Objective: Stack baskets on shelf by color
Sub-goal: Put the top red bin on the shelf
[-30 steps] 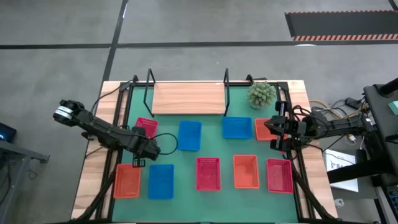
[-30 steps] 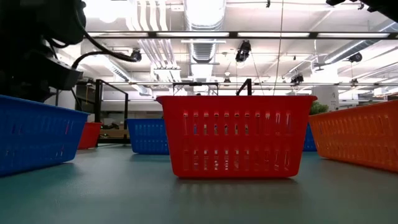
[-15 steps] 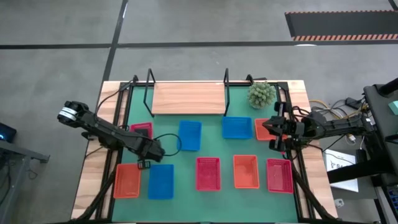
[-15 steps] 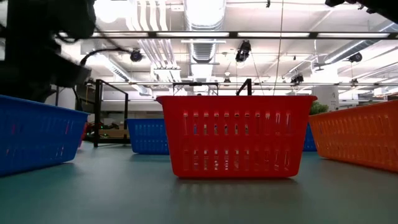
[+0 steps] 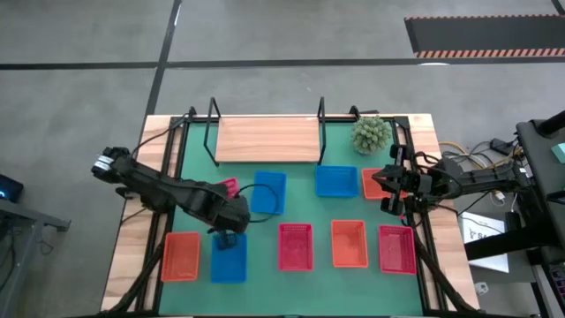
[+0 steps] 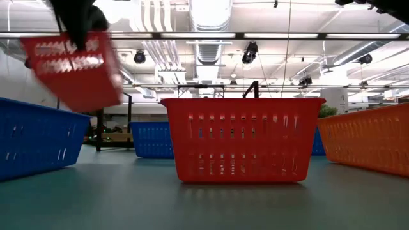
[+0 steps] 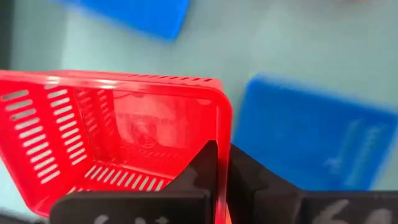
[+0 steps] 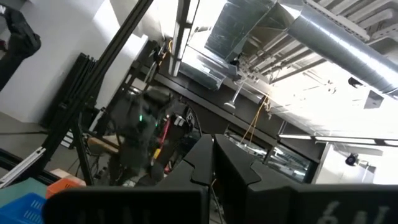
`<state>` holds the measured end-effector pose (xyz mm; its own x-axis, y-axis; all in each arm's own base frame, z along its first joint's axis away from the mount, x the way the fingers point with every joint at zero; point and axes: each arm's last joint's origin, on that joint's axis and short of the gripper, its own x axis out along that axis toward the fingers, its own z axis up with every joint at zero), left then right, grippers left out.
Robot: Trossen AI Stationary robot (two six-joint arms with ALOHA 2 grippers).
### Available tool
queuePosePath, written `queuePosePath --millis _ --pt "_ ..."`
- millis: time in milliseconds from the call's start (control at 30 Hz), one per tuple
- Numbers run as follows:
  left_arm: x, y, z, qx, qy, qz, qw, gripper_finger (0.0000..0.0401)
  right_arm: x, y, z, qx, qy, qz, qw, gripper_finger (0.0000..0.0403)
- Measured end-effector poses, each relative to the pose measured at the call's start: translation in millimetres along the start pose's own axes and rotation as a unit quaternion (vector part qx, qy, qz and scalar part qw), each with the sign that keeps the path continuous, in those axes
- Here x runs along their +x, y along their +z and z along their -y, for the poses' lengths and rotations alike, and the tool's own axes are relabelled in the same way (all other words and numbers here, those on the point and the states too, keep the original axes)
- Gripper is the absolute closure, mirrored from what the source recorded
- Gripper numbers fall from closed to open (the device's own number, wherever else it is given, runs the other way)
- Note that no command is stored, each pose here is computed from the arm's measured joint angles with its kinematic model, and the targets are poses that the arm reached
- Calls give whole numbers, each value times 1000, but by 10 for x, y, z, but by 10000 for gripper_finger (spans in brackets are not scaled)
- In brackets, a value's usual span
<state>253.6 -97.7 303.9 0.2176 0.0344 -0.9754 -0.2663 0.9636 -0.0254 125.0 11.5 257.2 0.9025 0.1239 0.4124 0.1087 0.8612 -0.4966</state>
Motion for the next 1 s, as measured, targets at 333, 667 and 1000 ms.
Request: queuePosePath --millis 333,667,1000 --pt "-399 689 119 184 97 112 972 401 0 0 0 -4 0 0 1000 394" --pt "-26 987 -773 121 212 33 969 401 1 -6 -4 -4 2 -3 1000 394" --pt "458 991 -1673 66 220 -44 972 401 4 -21 -12 -2 6 -10 1000 394"
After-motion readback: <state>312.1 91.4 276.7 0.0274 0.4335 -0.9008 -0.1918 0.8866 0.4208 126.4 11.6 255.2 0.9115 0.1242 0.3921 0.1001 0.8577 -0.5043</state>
